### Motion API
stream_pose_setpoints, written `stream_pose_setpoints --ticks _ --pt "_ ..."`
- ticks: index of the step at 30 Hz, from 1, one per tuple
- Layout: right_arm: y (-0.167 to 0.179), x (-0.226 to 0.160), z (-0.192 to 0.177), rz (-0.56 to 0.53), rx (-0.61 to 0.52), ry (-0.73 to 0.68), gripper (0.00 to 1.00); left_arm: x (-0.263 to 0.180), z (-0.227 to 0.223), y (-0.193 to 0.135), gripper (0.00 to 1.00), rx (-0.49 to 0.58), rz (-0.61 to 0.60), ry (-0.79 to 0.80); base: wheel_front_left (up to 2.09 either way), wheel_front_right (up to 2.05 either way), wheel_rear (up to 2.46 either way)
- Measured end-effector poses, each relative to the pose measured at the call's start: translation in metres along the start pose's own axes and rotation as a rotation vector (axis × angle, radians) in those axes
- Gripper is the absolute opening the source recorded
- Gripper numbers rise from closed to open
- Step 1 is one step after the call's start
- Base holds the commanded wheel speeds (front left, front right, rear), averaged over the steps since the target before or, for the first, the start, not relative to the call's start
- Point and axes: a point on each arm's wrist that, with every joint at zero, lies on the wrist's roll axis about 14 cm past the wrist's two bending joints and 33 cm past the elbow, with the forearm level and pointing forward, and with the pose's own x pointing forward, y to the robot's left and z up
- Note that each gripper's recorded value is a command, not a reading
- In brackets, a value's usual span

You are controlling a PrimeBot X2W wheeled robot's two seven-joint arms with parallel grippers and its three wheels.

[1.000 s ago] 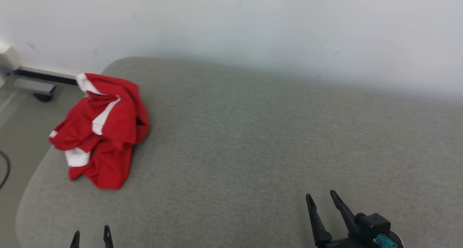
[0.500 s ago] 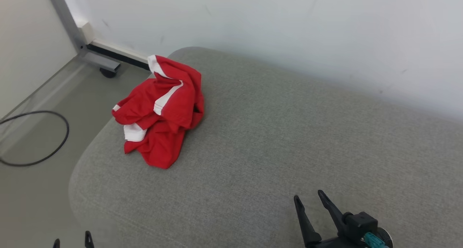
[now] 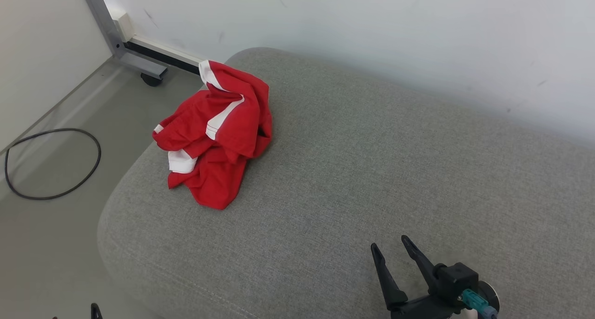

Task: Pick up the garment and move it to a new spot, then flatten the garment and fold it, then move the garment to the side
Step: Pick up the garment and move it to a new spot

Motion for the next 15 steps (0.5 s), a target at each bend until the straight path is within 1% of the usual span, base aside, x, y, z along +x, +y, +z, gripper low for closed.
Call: stream_pose_setpoints --ticks 6,10,15 --pt "-0.009 -0.002 0.002 -0.031 0.011 -0.009 1.00 0.002 0.001 -0.003 1.00 -0.005 -0.010 -0.001 0.00 0.00 0.00" --pt "-0.015 -0.007 -0.003 -0.050 0.019 0.001 1.00 0.008 0.003 -0.017 1.00 -0.010 -0.057 -0.005 0.00 0.00 0.00" --pt "-0.025 -0.008 -0.004 -0.067 0.008 0.001 1.00 0.028 0.012 -0.030 1.00 -0.006 -0.119 -0.021 0.00 0.00 0.00"
